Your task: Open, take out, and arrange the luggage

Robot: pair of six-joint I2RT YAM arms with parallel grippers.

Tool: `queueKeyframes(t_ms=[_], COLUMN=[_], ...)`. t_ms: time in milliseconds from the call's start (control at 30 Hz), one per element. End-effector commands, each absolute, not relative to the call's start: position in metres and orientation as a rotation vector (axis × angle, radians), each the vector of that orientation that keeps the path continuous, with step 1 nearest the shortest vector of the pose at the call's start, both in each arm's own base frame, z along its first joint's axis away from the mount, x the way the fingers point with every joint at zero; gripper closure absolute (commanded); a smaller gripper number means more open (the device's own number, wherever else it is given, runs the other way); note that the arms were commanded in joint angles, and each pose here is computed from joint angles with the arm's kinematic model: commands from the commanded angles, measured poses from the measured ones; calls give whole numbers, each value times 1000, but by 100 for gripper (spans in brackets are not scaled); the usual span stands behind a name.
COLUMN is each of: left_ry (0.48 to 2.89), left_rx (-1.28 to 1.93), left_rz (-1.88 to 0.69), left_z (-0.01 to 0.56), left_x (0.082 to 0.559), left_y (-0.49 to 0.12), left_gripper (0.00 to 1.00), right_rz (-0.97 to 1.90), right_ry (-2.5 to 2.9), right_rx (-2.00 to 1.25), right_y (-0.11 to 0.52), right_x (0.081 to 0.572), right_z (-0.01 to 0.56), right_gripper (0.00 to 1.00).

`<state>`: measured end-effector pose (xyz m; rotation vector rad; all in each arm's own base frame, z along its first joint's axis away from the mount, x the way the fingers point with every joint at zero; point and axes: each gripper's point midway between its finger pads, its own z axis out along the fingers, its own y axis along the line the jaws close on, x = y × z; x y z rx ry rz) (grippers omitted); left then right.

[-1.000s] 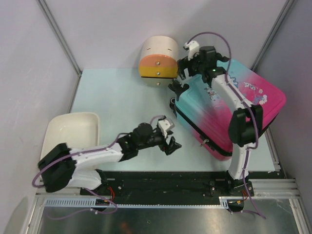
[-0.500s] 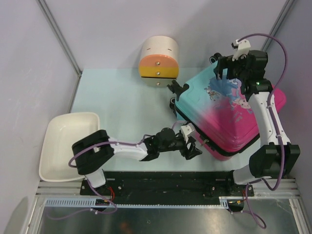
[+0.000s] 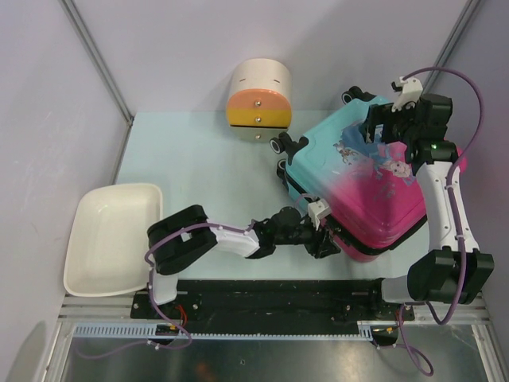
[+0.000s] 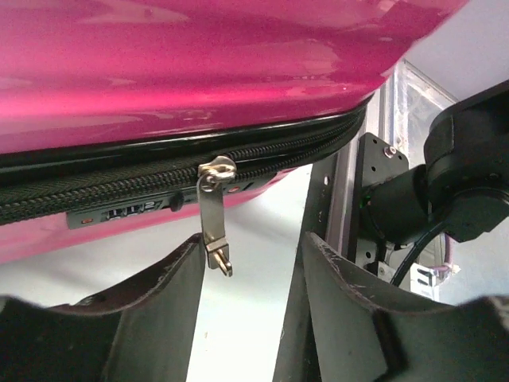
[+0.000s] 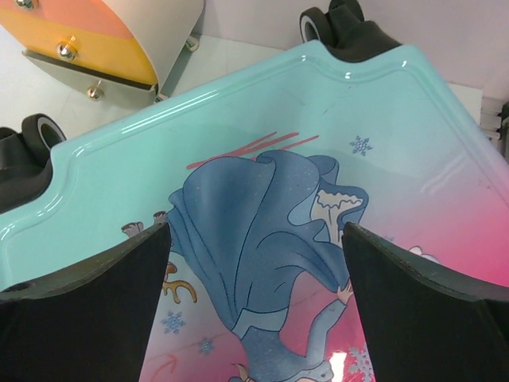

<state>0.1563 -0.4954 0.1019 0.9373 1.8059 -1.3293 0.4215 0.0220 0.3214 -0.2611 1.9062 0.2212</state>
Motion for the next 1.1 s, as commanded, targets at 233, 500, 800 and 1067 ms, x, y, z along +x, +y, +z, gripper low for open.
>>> queueKeyframes(t_ms=[233, 500, 800, 1067], left_ry=[1800, 1815, 1909, 1797], left_rx=[773, 759, 767, 864], left_rz=[-1360, -1300, -905, -426], left_z=[124, 118, 87, 96], left_x=[188, 192, 243, 322], left_y=[-500, -482, -417, -356], left_gripper=[75, 100, 100, 100], right_rz=[259, 249, 186, 121], right_ry=[1926, 1944, 2000, 2105], right_rx=[-257, -260, -275, -315], right_y=[23, 20, 10, -9], right_x=[404, 402, 397, 389], right_z=[315, 308, 287, 258], right_gripper=[7, 7, 9, 8])
